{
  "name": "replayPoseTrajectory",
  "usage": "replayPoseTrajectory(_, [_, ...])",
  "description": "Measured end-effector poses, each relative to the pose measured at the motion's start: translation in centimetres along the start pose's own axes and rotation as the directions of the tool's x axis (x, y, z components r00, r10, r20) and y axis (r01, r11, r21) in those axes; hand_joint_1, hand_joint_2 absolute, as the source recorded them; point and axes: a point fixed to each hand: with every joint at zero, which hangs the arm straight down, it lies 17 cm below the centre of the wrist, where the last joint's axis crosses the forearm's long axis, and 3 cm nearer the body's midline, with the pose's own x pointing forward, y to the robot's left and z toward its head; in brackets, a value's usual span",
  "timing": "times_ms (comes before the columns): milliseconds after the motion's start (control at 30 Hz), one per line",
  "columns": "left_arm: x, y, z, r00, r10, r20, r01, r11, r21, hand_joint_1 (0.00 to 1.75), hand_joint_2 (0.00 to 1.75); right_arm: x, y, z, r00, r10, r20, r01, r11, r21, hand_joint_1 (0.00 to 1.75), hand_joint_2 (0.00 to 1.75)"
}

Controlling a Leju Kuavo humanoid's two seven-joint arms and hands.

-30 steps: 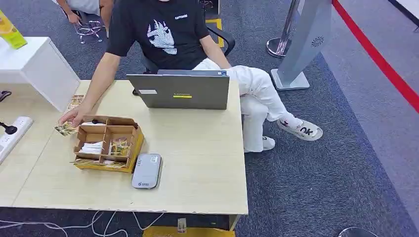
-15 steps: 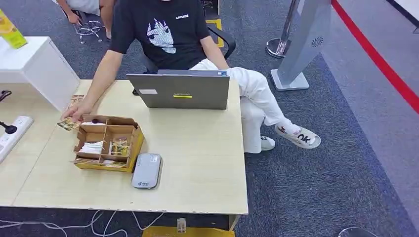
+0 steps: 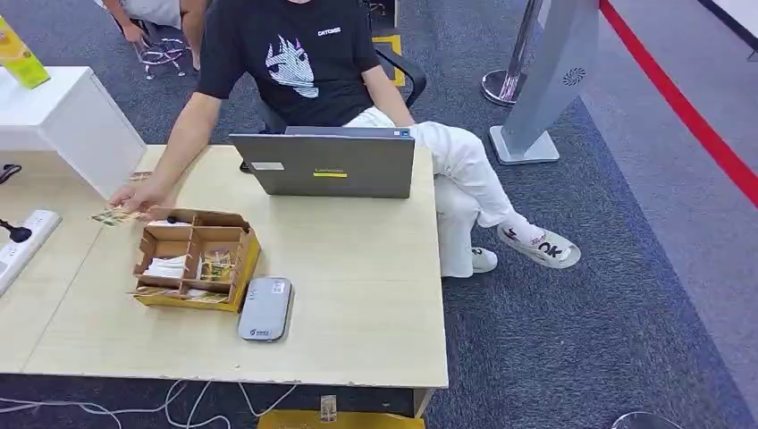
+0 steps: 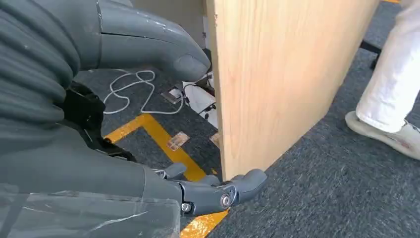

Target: Pass the card to the sensor for recognition and then transmit it.

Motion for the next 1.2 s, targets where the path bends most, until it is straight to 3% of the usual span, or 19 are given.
replayPoseTrajectory(200, [2.1,-0.5,-0.6,0.999,0.022,0.048,-0.021,1.000,-0.011,0.00,1.75,0.0,0.0,0.0,1.000,0.000,-0.001,0.000,1.000,0.000,0.00,1.75])
replayPoseTrajectory(600, [2.9,-0.8,-0.8,0.997,0.025,0.066,-0.024,1.000,-0.014,0.00,1.75,-0.1,0.1,0.0,1.000,0.000,-0.002,0.000,1.000,0.002,0.00,1.75])
replayPoseTrajectory(667, [0.5,-3.2,-3.1,0.995,-0.086,0.051,0.088,0.996,-0.030,0.00,1.75,-1.7,1.7,-0.2,0.994,0.064,-0.090,-0.059,0.997,0.056,0.00,1.75])
replayPoseTrajectory(733, [-5.2,-11.5,-9.8,0.966,-0.259,0.015,0.259,0.955,-0.143,0.00,1.75,-2.1,4.6,-1.4,0.985,0.109,-0.136,-0.095,0.990,0.100,0.00,1.75])
replayPoseTrajectory(767, [-6.3,-16.6,-11.3,0.920,-0.386,0.073,0.392,0.891,-0.231,0.00,1.75,-1.7,6.5,-2.0,0.985,0.112,-0.130,-0.096,0.987,0.127,0.00,1.75])
replayPoseTrajectory(800, [-5.7,-22.0,-11.7,0.811,-0.517,0.275,0.583,0.756,-0.298,0.00,1.75,-1.2,7.7,-2.5,0.985,0.118,-0.123,-0.100,0.985,0.144,0.00,1.75])
replayPoseTrajectory(833, [-5.0,-26.6,-10.5,0.624,-0.584,0.519,0.771,0.566,-0.290,0.00,1.75,-1.0,8.6,-2.7,0.985,0.122,-0.119,-0.103,0.982,0.158,0.00,1.75])
replayPoseTrajectory(867, [-5.2,-29.9,-9.2,0.387,-0.581,0.716,0.911,0.363,-0.197,0.00,1.75,-1.0,8.9,-2.8,0.985,0.126,-0.119,-0.105,0.981,0.165,0.00,1.75])
replayPoseTrajectory(900, [-6.1,-31.9,-7.0,0.201,-0.518,0.831,0.972,0.209,-0.105,0.00,1.75,-1.0,9.1,-2.8,0.985,0.128,-0.117,-0.107,0.980,0.170,0.00,1.75])
replayPoseTrajectory(1033, [-8.3,-31.4,-6.9,0.176,-0.490,0.854,0.982,0.150,-0.116,0.00,1.75,-1.8,8.2,-2.2,0.982,0.135,-0.131,-0.112,0.980,0.164,0.00,1.75])
replayPoseTrajectory(1133, [-8.9,-31.2,-6.9,0.285,-0.490,0.824,0.956,0.205,-0.209,0.00,1.75,-1.8,8.5,-2.2,0.982,0.138,-0.131,-0.114,0.978,0.173,0.00,1.75])
replayPoseTrajectory(1200, [-9.5,-31.2,-6.7,0.289,-0.481,0.828,0.956,0.194,-0.221,0.00,1.75,-1.8,8.6,-2.2,0.982,0.138,-0.131,-0.114,0.978,0.175,0.00,1.75])
